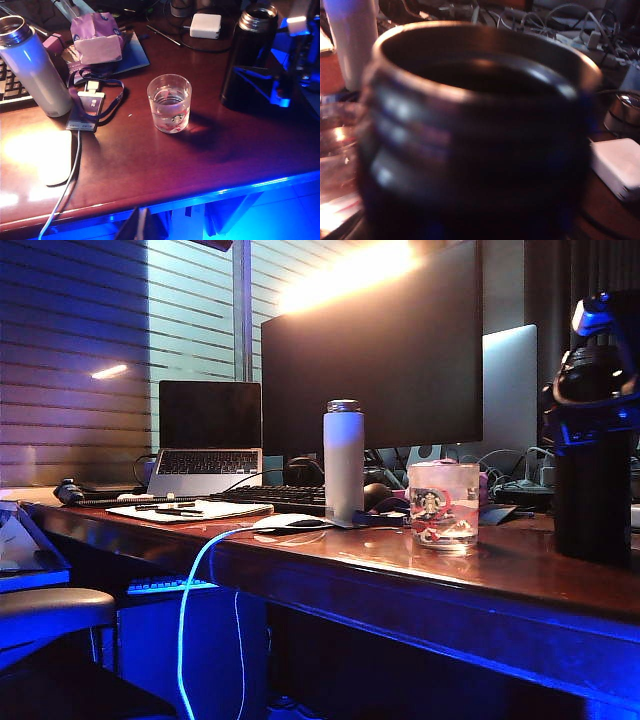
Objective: Pick up the black thermos, pour a little water from inside into the glass cup, then place the black thermos back on the table.
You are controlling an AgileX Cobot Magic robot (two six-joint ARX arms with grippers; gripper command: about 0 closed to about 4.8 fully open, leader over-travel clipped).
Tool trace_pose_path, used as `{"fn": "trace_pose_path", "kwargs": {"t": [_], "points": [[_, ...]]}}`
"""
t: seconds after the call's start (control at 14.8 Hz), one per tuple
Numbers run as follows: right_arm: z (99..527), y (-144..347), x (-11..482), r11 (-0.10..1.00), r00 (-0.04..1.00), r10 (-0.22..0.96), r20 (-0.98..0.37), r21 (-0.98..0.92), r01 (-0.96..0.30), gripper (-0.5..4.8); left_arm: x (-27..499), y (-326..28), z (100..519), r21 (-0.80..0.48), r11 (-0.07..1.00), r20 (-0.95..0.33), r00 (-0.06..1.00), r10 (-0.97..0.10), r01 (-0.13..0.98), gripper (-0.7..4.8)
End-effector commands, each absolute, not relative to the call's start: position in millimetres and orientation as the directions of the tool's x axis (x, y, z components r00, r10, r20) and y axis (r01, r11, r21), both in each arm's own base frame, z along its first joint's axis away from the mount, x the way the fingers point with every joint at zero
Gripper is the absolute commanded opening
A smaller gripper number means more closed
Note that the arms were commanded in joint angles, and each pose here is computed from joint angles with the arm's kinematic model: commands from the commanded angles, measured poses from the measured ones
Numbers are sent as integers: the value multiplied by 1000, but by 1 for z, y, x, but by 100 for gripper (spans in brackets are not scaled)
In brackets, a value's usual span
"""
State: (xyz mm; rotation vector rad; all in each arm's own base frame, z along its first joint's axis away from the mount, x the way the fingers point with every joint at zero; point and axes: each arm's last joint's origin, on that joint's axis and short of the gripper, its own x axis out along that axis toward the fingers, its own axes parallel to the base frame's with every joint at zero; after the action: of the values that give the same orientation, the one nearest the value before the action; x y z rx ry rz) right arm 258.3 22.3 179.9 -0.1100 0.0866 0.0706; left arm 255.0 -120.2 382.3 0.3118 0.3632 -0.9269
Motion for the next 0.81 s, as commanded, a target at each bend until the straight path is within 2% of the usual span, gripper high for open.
{"fn": "trace_pose_path", "kwargs": {"t": [0.07,0.34,0.41,0.47,0.54,0.81], "points": [[185,21,246,991,995,70,-68,-106,-76,479,254,-120,385,106,564,-420,551,-721,819,-4],[188,19,217,992,996,67,-58,-105,-72,479,254,-120,385,106,564,-420,551,-721,819,-4],[190,18,209,992,995,66,-69,-105,-74,364,254,-120,385,106,564,-420,551,-721,819,-4],[191,17,201,992,995,66,-78,-106,-74,147,254,-120,385,107,564,-419,551,-721,819,-4],[193,16,191,992,995,66,-79,-106,-74,-1,254,-120,385,107,564,-419,551,-721,819,-4],[194,13,150,992,995,56,-82,-106,-64,-1,254,-120,385,107,564,-419,551,-721,819,-4]]}}
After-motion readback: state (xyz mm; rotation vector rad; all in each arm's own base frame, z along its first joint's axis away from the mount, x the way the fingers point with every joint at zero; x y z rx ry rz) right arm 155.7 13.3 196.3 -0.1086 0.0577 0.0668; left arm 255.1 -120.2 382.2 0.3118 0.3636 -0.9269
